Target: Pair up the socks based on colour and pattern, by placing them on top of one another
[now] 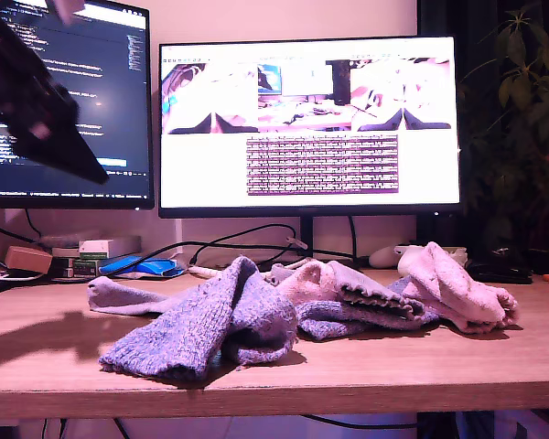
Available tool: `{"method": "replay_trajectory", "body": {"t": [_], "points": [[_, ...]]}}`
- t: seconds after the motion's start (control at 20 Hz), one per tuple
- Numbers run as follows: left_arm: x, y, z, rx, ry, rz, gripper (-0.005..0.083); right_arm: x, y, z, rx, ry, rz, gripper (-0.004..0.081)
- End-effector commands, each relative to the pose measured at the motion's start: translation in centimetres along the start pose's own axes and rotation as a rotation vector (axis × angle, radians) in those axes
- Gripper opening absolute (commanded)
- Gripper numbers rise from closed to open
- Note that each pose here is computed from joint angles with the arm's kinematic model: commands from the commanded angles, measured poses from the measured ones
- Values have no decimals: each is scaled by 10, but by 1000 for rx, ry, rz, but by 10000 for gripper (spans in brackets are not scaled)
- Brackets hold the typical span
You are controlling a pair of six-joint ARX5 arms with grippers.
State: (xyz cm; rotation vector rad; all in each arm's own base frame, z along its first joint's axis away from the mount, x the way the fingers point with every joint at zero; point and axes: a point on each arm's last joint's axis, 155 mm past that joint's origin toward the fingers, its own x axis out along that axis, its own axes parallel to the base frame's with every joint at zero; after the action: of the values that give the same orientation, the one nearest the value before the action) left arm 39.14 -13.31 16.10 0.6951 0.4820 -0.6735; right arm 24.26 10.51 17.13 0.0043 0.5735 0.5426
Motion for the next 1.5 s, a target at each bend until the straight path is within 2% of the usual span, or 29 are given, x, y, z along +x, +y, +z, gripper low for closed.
{"method": "replay_trajectory", "body": {"t": [0.0,0.2,0.35,0.55,0.85,0.9,1.0,1.2,1.4,1.45], "points": [[15,10,-4,7,22,-12,364,-2,2,8,-17,-16,7,-13],[43,35,-19,-49,98,-30,510,-2,2,8,-16,-16,6,-13],[66,29,-30,-82,143,-123,510,-2,2,8,-16,-16,6,-13],[92,14,-62,-115,259,-246,495,-2,2,7,-16,-16,7,-13],[110,3,-87,-54,312,-292,495,-2,2,7,-16,-14,7,-13],[111,3,-90,-56,321,-289,482,-2,2,7,-16,-14,7,-13],[113,0,-94,-62,331,-298,401,-2,2,7,-16,-14,7,-13],[109,-6,-99,-74,354,-325,120,-2,2,7,-16,-14,7,-13],[101,-18,-108,-95,402,-371,-13,-2,2,7,-16,-14,6,-13],[97,-22,-112,-99,428,-383,-21,-2,2,7,-16,-15,6,-13]]}}
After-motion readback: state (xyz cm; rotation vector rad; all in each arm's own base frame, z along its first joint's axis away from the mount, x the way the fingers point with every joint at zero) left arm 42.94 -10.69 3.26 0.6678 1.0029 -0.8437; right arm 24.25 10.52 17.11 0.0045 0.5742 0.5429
